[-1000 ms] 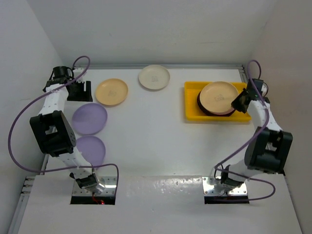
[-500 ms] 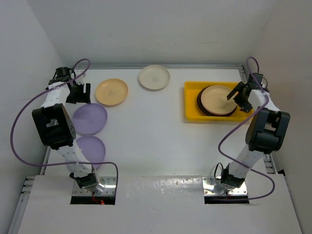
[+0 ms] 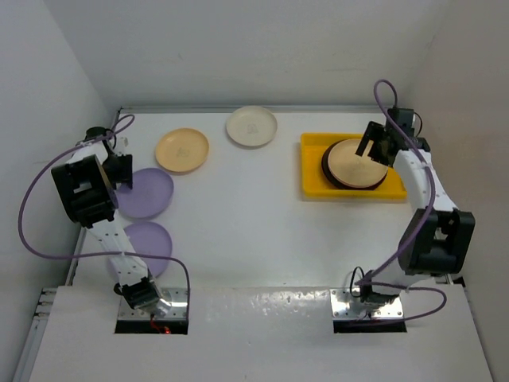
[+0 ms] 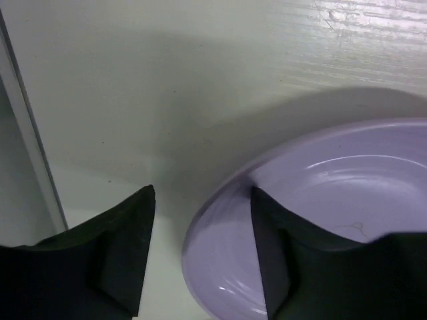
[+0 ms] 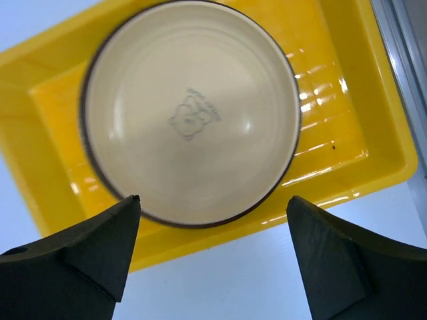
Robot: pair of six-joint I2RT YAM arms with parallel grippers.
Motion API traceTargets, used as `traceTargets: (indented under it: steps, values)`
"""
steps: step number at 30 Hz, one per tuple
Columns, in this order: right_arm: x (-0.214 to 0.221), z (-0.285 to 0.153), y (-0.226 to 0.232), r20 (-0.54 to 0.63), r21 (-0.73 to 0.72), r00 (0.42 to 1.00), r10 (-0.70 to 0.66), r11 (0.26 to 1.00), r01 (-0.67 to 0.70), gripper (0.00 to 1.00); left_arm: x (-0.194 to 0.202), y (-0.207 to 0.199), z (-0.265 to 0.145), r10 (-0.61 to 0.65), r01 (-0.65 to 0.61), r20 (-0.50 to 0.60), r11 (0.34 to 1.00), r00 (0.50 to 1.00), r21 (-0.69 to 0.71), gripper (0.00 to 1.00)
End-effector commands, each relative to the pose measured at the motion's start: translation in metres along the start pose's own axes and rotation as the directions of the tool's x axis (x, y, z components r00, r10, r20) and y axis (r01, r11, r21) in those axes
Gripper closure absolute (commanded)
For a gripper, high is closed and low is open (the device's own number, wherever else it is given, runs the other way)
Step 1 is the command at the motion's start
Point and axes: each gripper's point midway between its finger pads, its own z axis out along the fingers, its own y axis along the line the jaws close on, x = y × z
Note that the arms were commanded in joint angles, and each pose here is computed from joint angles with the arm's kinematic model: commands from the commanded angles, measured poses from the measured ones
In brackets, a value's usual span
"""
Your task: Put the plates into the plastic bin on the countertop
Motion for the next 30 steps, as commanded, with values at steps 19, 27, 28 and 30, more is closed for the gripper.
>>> traceTargets:
  steps: [19,27,28,30]
  values:
    - [0.074,-0.134,0.222,0.269,-0.49,0.89,-0.368,0.743,0.455,0.18,-0.062,-0.151,-0.188,0.311,-0.484,0.485,0.827,0.817,0.287,1.0]
    - [0.068,-0.184,0.307,0.42,-0.624,0.863,-0.28,0.601,0.499,0.16,-0.048,-0.248,-0.211,0.395,-0.609,0.507,0.697,0.766,0.379,1.0]
    - [0.061,-0.19,0.315,0.431,-0.631,0.863,-0.264,0.595,0.498,0.16,-0.045,-0.256,-0.214,0.391,-0.615,0.512,0.679,0.765,0.401,1.0]
    - [0.074,-0.177,0.327,0.4,-0.641,0.871,-0.284,0.593,0.488,0.17,-0.04,-0.272,-0.222,0.401,-0.641,0.527,0.64,0.749,0.424,1.0]
